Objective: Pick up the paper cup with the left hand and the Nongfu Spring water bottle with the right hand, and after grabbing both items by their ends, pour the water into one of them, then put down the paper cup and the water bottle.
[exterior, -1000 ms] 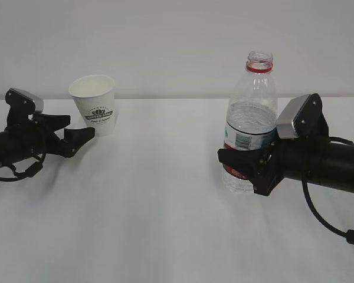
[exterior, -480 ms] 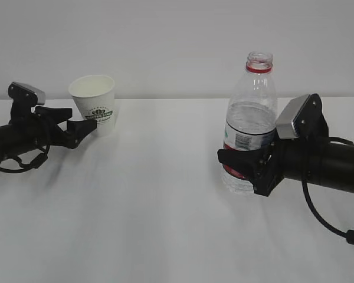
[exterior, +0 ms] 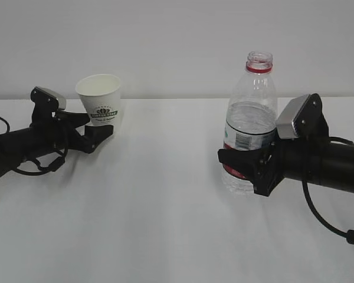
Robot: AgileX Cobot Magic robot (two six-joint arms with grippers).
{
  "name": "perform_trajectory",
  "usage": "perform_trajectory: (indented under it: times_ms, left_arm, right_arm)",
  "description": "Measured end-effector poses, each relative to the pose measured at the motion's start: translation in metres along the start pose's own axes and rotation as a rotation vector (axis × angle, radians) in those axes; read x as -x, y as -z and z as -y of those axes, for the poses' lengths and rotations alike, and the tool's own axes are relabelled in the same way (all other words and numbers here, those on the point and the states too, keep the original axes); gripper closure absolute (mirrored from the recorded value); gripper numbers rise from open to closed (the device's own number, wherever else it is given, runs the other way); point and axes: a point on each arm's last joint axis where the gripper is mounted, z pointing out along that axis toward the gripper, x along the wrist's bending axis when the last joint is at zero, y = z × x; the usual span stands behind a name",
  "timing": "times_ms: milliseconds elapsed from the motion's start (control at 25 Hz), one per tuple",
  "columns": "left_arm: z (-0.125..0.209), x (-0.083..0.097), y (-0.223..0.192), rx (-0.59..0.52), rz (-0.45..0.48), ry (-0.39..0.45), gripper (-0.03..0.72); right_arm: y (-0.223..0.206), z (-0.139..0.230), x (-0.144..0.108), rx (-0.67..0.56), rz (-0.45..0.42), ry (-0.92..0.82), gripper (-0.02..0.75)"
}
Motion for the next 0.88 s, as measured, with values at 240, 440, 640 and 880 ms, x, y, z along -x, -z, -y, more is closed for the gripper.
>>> perform_trajectory:
  times_ms: [240,440,640,880]
  left_arm:
    - [-0.0014,0.003,-0.0041,0.005,0.01,0.008,0.027]
    - [-0.001,0.0074,-0.0066,0.003,0.021,0.006,0.027]
    - [-0.0013,0.0065,-0.0065,0.007,0.012,0.014,0.028]
    - [-0.0019,0.0048,-0.0065,0.014,-0.007,0.028,0.03]
  right_arm:
    - [0.0002,-0.0005,-0.0002,0.001,-0.001,0.003,0.286]
    - [0.0004,-0.0011,-0.0001,0.002,-0.001,0.004,0.286]
    - [0.0004,-0.001,-0.0003,0.002,-0.003,0.005,0.286]
    - [0.0004,-0.0008,-0.0011,-0.001,-0.011,0.01,0.286]
